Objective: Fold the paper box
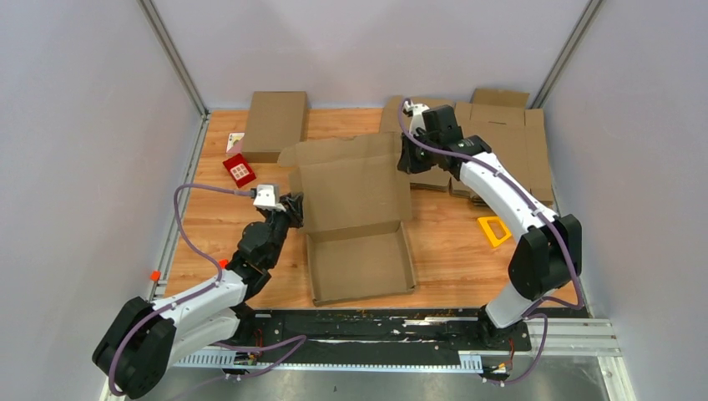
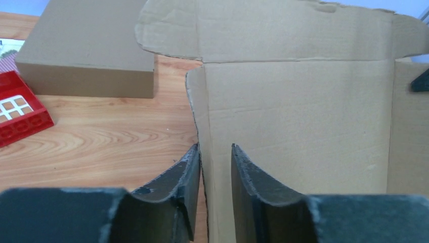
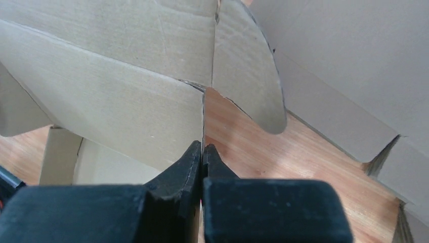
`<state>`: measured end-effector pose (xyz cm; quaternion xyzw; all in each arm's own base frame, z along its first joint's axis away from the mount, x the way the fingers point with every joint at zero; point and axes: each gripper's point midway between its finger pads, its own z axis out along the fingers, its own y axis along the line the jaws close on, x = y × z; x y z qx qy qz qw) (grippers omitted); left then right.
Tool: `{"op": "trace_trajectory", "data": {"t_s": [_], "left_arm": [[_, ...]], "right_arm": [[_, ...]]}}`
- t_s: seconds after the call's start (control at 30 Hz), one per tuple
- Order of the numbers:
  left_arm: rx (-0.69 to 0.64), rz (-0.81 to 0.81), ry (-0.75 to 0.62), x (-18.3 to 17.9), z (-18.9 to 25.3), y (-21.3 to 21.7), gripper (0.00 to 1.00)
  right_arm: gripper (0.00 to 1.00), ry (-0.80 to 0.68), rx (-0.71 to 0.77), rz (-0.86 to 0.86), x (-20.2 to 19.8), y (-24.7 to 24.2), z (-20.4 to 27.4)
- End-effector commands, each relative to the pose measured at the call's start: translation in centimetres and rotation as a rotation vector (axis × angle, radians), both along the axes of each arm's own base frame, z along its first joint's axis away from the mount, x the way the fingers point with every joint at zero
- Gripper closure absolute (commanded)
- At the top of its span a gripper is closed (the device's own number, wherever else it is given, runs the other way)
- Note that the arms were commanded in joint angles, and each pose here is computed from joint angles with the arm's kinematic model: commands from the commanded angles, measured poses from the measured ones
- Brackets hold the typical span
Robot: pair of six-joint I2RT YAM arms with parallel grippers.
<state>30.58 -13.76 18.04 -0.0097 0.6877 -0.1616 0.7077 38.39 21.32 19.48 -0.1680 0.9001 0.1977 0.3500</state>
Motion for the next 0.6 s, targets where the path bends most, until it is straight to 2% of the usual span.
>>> {"op": "trace_trajectory", "data": {"t_s": [0.0,0.1,0.17,0.27,0.43,0.57], "left_arm": [[-0.055,-0.003,-0.05,-0.1,3.2,-0.1,0.55],[-0.051,0.032,-0.017,-0.4,5.7,0.7,0.37],[-0.017,0.06,0.014,-0.7,7.2,1.6,0.31],[0.037,0.093,0.081,-1.0,8.0,2.7,0.29],[0.039,-0.076,0.103,-1.2,9.9,0.2,0.28],[0.079,-0.078,0.165,-0.4,10.5,-0.3,0.28]], "right_arm": [[1.0,-0.213,0.019,-0.025,1.4,-0.7,4.7],[1.0,-0.321,0.044,-0.04,1.8,-0.9,6.6],[1.0,-0.379,0.061,-0.048,1.8,-1.1,7.7],[1.0,-0.443,0.083,-0.06,1.7,-1.3,9.1],[1.0,-0.512,0.105,-0.047,1.0,-1.6,10.1],[1.0,-0.536,0.114,-0.041,0.6,-1.6,10.4]]}}
